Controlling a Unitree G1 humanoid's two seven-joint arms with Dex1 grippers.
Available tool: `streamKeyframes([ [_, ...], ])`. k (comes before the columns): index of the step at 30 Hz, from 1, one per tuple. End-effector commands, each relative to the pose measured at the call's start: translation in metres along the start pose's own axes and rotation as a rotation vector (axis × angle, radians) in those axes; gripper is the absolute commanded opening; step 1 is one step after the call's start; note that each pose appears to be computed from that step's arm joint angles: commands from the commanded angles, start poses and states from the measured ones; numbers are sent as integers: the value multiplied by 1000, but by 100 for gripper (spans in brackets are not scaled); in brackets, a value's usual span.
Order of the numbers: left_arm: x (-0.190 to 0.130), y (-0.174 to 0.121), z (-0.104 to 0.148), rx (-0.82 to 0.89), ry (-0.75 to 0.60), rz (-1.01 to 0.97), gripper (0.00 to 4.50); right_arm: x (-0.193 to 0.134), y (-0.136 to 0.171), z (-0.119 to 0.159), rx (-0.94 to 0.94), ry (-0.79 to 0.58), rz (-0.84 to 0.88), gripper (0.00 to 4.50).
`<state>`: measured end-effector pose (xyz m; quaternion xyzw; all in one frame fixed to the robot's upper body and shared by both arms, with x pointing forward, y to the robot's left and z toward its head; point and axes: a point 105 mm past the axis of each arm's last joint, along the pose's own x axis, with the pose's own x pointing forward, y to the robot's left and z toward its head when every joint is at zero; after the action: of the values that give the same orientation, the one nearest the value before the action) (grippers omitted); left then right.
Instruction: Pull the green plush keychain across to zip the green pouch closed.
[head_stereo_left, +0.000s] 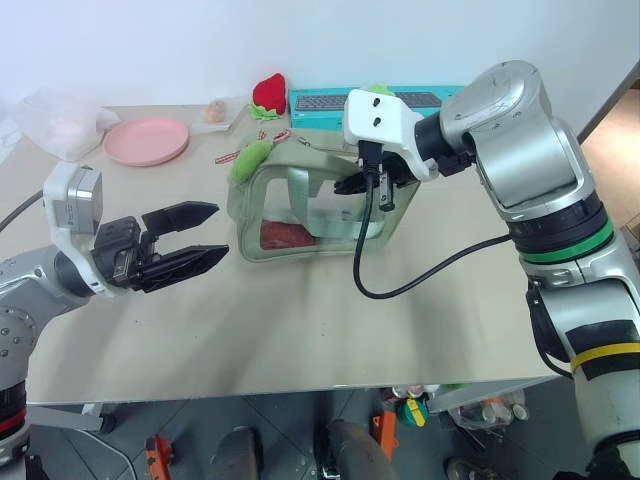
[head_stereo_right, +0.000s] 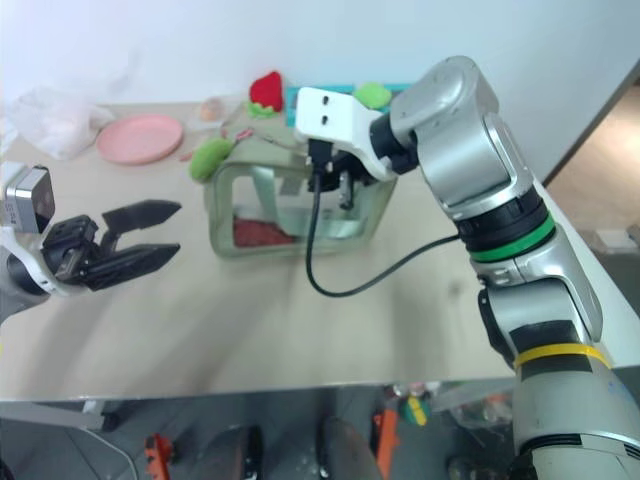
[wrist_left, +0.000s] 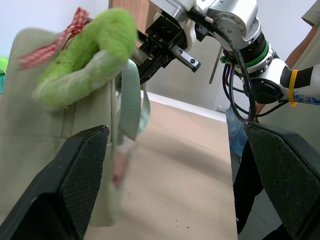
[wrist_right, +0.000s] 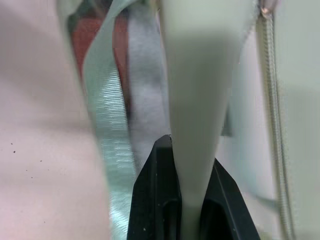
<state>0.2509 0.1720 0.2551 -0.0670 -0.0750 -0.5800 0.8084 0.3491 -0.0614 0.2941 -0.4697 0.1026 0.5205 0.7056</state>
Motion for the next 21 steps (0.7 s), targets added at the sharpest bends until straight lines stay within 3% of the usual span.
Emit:
streamKeyframes([
  [1,1,-3,15,51,-37,-9,450,20,9,19,-24,-17,13,6],
  [7,3,-6,16,59,-41,-9,450,61,11,17,181,-53,-1,6],
  [15,-4,-7,31,92,-57,8,450,40,7,50,264,-282,65,267],
  [18,-2,-9,33,95,-55,-3,450,14,8,59,379,-405,178,375],
  [20,0,-11,31,99,-39,-20,450,-21,12,69,381,-538,271,441],
  [21,2,-12,30,104,-27,-29,450,-36,9,70,388,-580,274,441],
])
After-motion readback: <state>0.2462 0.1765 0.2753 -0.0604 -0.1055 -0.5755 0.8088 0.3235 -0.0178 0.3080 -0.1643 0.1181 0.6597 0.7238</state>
